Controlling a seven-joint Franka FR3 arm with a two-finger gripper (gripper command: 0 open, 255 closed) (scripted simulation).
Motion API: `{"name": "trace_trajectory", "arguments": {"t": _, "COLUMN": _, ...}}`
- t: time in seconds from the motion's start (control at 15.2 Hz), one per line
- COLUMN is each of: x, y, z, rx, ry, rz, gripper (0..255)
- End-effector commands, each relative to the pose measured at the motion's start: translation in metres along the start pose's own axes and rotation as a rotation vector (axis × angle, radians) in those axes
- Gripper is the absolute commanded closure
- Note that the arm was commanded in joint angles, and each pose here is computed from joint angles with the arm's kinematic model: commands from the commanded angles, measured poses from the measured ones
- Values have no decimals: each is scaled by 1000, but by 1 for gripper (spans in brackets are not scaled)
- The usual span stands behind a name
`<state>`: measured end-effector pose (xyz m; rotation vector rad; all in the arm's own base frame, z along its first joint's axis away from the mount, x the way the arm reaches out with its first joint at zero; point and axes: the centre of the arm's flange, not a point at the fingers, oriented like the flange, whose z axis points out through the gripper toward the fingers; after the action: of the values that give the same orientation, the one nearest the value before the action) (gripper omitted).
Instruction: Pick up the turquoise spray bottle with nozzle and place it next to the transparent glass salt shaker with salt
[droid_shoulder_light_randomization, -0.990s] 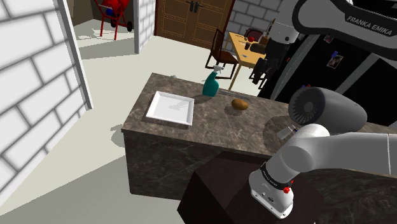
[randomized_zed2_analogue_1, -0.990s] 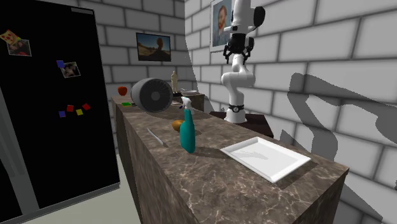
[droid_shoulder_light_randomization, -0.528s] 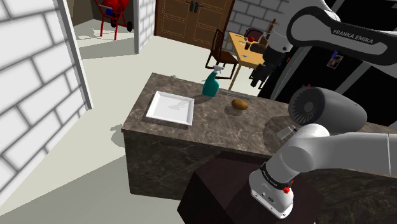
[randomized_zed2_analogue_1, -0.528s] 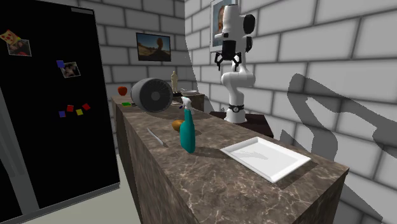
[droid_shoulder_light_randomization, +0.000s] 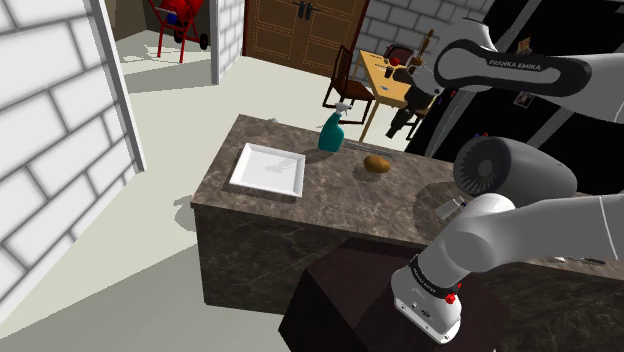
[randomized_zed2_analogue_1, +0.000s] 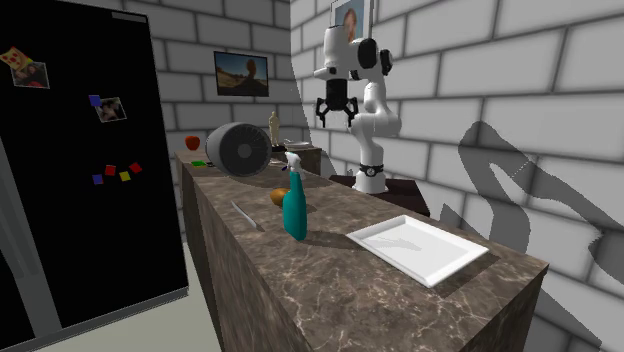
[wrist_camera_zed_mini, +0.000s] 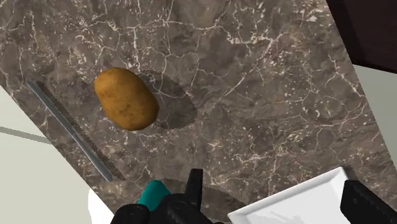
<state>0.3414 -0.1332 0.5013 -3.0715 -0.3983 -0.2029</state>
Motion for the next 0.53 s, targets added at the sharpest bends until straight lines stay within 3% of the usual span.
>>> {"name": "trace_trajectory", "arguments": {"t": 0.0, "x": 5, "y": 24, "z": 18, "rx": 12, "ry": 32, "rz": -49, "gripper": 0}}
{"name": "trace_trajectory", "arguments": {"t": 0.46, "x": 38, "y": 92, "z": 73, "rx": 63, "ry": 135, "rz": -209, "gripper": 0}}
